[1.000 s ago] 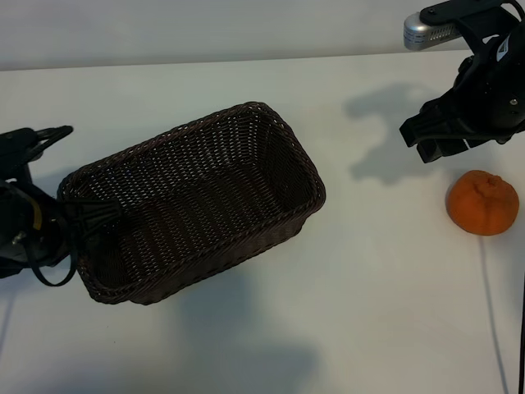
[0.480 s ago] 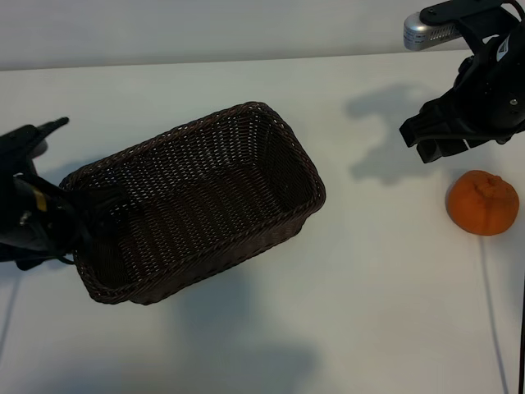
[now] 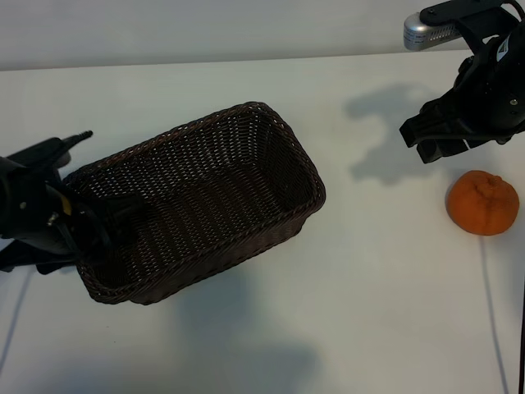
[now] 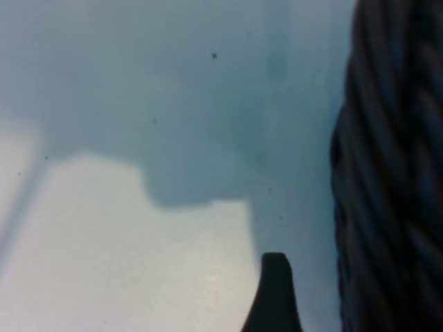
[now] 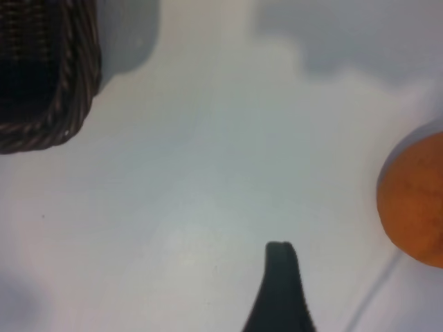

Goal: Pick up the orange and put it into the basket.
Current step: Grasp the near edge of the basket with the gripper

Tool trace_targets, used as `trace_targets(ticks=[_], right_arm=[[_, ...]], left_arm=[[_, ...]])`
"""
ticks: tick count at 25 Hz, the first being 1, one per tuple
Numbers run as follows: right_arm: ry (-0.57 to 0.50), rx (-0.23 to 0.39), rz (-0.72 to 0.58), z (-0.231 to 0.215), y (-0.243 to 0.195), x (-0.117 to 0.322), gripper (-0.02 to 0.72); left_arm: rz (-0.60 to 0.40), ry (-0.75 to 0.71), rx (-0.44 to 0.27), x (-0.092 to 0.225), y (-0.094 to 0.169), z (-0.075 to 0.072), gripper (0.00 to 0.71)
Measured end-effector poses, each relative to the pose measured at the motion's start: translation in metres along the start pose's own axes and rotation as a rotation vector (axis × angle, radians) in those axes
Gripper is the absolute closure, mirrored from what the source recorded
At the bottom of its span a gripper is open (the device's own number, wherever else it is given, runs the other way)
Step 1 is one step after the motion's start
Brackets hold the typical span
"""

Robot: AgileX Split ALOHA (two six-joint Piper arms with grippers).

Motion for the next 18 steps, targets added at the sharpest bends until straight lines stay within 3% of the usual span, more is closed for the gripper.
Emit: trace_targets(ticks=[13,16,18], right_arm=[[-0.001,-0.002,0.003,0.0003,0.0000,0.0005,0.164],[-0.001,-0.002,0.003,0.0003,0.0000,0.0006,0.164],[-0.001,-0.002,0.005,0.0004,0.0000,0.0009,0.164]], left_arm=[[0.010,0.015,0.013,0.0012,-0.0088,-0.0044,0.131],[0.007,0.015,0.018,0.0007,-0.0088,-0.0053,0.217],[0.006,0.015,0.020,0.0005,-0.0088,-0.0057,0.319]])
Point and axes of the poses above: a point on each arm's last joint axis where the gripper is mounted, y pointing back along that axis away from the gripper, z along the wrist's bending axis when the last joint is at zero, x = y × z, the point moved 9 cm from there along -y, pointing out along that axis toward the gripper, and after that the axes turned 15 degrees about y, right-handed, at the moved point
